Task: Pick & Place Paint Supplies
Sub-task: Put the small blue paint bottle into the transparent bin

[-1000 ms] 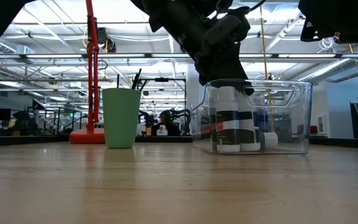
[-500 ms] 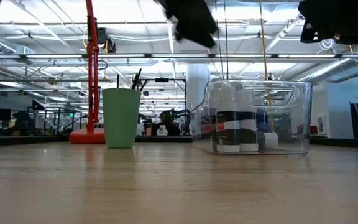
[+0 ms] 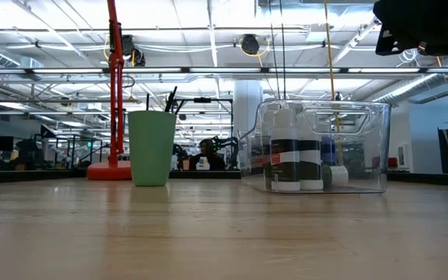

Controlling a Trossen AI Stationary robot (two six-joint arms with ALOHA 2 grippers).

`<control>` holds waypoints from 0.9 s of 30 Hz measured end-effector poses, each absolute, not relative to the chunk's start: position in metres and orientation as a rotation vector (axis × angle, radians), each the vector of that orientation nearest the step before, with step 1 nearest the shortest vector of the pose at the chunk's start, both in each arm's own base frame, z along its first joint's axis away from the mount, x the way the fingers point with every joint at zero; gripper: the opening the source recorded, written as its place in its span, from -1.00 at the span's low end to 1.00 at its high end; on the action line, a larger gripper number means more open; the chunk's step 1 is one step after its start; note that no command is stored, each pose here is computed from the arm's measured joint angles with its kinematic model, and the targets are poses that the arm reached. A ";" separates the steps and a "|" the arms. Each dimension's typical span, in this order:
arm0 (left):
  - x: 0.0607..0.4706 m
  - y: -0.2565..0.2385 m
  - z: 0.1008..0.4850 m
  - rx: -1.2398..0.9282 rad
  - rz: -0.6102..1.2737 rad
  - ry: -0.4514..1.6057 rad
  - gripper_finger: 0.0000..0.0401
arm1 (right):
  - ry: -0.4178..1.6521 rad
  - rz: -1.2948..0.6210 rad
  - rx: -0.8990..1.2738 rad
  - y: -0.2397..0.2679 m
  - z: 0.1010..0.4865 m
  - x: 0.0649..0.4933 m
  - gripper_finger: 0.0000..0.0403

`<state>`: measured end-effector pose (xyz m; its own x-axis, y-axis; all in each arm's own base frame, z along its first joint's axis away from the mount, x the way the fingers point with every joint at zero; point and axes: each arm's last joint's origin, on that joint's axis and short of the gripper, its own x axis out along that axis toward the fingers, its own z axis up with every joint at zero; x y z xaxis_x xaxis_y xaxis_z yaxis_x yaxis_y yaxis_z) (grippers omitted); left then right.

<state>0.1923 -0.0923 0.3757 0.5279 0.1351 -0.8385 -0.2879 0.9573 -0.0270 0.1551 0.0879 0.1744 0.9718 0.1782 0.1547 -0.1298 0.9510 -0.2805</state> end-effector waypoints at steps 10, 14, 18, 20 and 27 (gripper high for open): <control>0.126 -0.128 0.295 -0.302 0.037 0.915 -0.46 | -0.179 0.155 -0.273 0.088 0.174 0.155 -0.98; 0.122 -0.144 0.270 -0.329 -0.051 0.928 -0.93 | -0.179 0.155 -0.272 0.088 0.174 0.155 -0.98; 0.122 -0.162 0.251 -0.380 -0.128 0.938 -0.90 | -0.179 0.155 -0.272 0.088 0.174 0.155 -0.98; 0.120 -0.169 0.241 -0.349 -0.132 0.950 -0.89 | -0.179 0.155 -0.272 0.088 0.174 0.155 -0.98; 0.121 -0.184 0.223 -0.320 -0.051 0.951 -0.97 | -0.179 0.153 -0.272 0.088 0.174 0.155 -0.98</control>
